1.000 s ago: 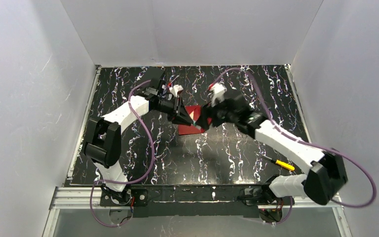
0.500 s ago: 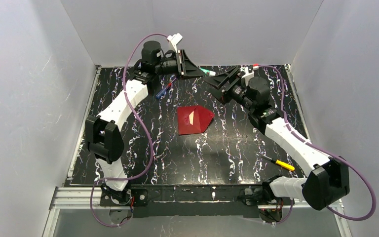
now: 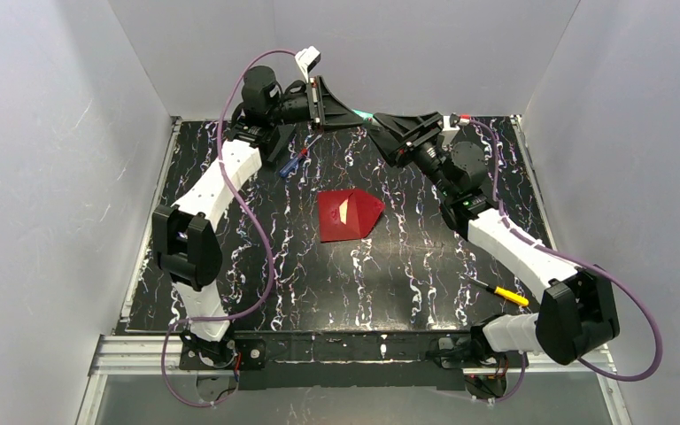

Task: Place the letter into the envelope and seal it

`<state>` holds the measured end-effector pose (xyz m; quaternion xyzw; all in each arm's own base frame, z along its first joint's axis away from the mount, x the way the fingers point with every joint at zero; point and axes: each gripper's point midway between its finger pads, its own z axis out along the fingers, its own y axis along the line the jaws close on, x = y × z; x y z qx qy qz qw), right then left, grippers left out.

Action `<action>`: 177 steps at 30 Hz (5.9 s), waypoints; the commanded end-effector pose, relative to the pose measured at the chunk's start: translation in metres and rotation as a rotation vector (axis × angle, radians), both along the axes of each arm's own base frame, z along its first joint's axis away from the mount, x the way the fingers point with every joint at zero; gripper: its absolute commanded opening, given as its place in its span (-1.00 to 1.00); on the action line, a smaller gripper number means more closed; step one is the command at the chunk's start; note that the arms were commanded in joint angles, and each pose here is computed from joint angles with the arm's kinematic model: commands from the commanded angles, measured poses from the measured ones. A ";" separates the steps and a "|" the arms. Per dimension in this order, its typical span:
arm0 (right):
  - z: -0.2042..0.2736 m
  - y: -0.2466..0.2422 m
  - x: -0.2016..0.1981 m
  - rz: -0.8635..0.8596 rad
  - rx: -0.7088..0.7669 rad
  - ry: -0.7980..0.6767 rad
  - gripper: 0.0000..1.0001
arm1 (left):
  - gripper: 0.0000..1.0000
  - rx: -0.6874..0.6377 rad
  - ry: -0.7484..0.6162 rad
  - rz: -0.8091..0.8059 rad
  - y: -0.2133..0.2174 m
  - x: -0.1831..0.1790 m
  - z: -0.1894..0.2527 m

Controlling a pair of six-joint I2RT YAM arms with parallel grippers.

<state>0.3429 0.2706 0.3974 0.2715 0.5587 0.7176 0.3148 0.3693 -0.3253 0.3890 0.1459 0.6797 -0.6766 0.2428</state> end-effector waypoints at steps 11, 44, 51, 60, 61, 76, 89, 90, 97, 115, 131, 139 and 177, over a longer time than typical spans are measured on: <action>0.039 0.008 0.006 0.061 -0.088 -0.138 0.04 | -1.00 -0.016 -0.117 -0.095 0.019 -0.018 0.016; 0.009 0.028 0.004 0.189 -0.236 -0.140 -0.97 | -0.35 -0.006 -0.047 -0.079 0.018 -0.014 0.000; 0.008 0.027 0.010 0.165 -0.230 -0.144 -0.97 | -0.34 0.006 -0.048 -0.129 0.023 -0.031 -0.008; 0.000 0.031 0.010 0.198 -0.241 -0.126 -0.97 | -0.21 0.005 -0.039 -0.116 0.022 -0.028 -0.008; -0.001 0.032 0.010 0.203 -0.245 -0.124 -0.97 | -0.17 0.004 -0.039 -0.115 0.022 -0.028 -0.007; -0.011 0.037 0.007 0.251 -0.275 -0.116 -0.97 | -1.00 0.003 -0.029 -0.114 0.021 -0.024 -0.008; -0.006 0.016 -0.020 0.459 -0.362 -0.400 -0.97 | -1.00 0.013 0.001 -0.113 0.046 -0.022 -0.015; -0.010 0.017 -0.023 0.480 -0.372 -0.412 -0.97 | -1.00 0.014 0.003 -0.115 0.047 -0.022 -0.016; -0.010 0.009 -0.035 0.548 -0.410 -0.560 -0.97 | -1.00 0.015 0.063 -0.117 0.058 -0.023 -0.025; -0.088 -0.016 -0.016 0.555 -0.900 -0.596 -0.97 | -1.00 0.002 0.197 -0.082 0.077 -0.014 -0.031; -0.324 -0.165 -0.038 0.377 -1.652 0.453 -0.94 | -1.00 0.132 0.250 0.106 0.074 -0.015 -0.112; -0.365 -0.172 -0.036 0.383 -1.690 0.499 -0.83 | -1.00 0.501 0.293 0.118 0.067 -0.045 -0.183; -0.160 -0.022 -0.041 0.358 -1.396 -0.654 0.52 | -1.00 0.555 0.376 -0.101 0.045 -0.092 -0.192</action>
